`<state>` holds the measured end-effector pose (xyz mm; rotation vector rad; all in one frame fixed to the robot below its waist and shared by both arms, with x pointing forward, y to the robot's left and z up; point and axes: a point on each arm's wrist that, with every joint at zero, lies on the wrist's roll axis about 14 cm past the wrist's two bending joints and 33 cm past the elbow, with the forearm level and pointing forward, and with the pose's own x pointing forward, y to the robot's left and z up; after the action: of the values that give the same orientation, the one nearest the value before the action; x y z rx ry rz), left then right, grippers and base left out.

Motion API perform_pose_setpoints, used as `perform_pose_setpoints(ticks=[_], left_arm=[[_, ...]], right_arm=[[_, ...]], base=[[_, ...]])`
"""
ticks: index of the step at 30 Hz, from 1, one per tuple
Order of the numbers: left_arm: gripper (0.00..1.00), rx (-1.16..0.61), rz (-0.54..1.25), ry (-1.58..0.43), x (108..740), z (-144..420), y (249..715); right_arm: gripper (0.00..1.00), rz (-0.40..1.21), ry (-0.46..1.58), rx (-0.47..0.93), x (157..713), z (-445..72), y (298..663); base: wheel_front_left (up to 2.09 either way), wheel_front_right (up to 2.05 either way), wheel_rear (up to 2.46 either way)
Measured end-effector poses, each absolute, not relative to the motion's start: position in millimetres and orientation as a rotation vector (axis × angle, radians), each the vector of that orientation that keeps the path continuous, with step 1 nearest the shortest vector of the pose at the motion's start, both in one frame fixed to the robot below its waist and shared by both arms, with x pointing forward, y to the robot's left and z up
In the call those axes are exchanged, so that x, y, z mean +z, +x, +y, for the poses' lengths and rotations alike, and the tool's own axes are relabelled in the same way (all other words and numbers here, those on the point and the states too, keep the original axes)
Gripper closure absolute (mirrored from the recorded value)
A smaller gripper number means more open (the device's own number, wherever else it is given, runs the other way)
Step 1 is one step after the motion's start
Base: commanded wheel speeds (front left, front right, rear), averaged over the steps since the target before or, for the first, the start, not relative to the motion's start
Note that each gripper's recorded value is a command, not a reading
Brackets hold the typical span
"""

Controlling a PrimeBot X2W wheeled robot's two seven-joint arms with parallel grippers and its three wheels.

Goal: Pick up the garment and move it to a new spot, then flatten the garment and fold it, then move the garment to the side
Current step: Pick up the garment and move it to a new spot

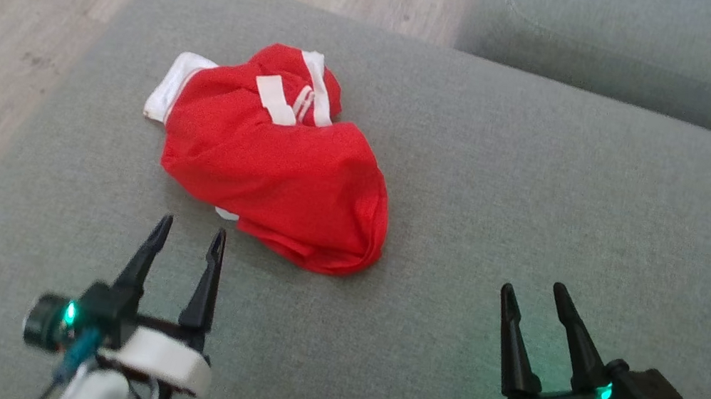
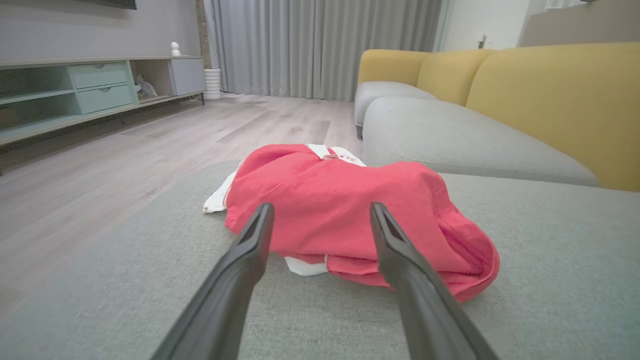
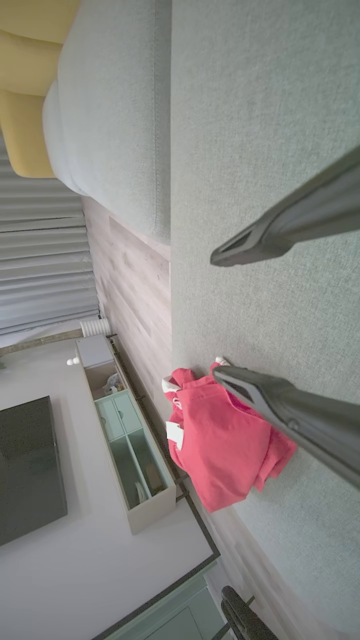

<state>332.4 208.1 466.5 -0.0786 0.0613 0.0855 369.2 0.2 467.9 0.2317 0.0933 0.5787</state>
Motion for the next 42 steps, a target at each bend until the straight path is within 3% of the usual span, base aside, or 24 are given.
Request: perform_pose_setpoints(ticks=[13, 24, 29, 30, 31, 32, 33, 38, 42], left_arm=[[0.00, -0.275, 0.295, 0.245, 478, 177, 438], [0.00, -0.520, 0.642, 0.349, 420, 145, 460], [0.00, -0.516, 0.778, 0.331, 396, 152, 451], [0.09, -0.517, 0.777, 0.325, 396, 151, 452], [0.58, -0.517, 0.768, 0.317, 398, 150, 453], [0.94, -0.514, 0.749, 0.305, 401, 149, 456], [1.00, -0.509, 0.730, 0.292, 404, 150, 458], [1.00, -0.497, 0.560, 0.252, 435, 145, 471], [1.00, -0.472, 0.290, 0.181, 493, 136, 487]], right_arm=[[0.00, 0.113, 0.243, 0.516, 451, -15, 404], [0.00, 0.130, 0.248, 0.414, 438, -48, 420], [0.00, 0.136, 0.250, 0.381, 436, -59, 419], [0.00, 0.135, 0.249, 0.378, 436, -61, 419], [0.00, 0.132, 0.248, 0.374, 437, -62, 419], [0.00, 0.129, 0.247, 0.371, 438, -63, 419], [0.00, 0.125, 0.246, 0.370, 440, -64, 418], [0.00, 0.107, 0.248, 0.367, 448, -65, 416], [0.00, 0.079, 0.248, 0.366, 459, -66, 414]], base=[[0.00, 0.00, 0.00], [0.00, 0.00, 0.00], [0.00, 0.00, 0.00], [0.00, 0.00, 0.00], [0.00, 0.00, 0.00], [0.00, 0.00, 0.00], [0.00, 0.00, 0.00], [0.00, 0.00, 0.00], [0.00, 0.00, 0.00]])
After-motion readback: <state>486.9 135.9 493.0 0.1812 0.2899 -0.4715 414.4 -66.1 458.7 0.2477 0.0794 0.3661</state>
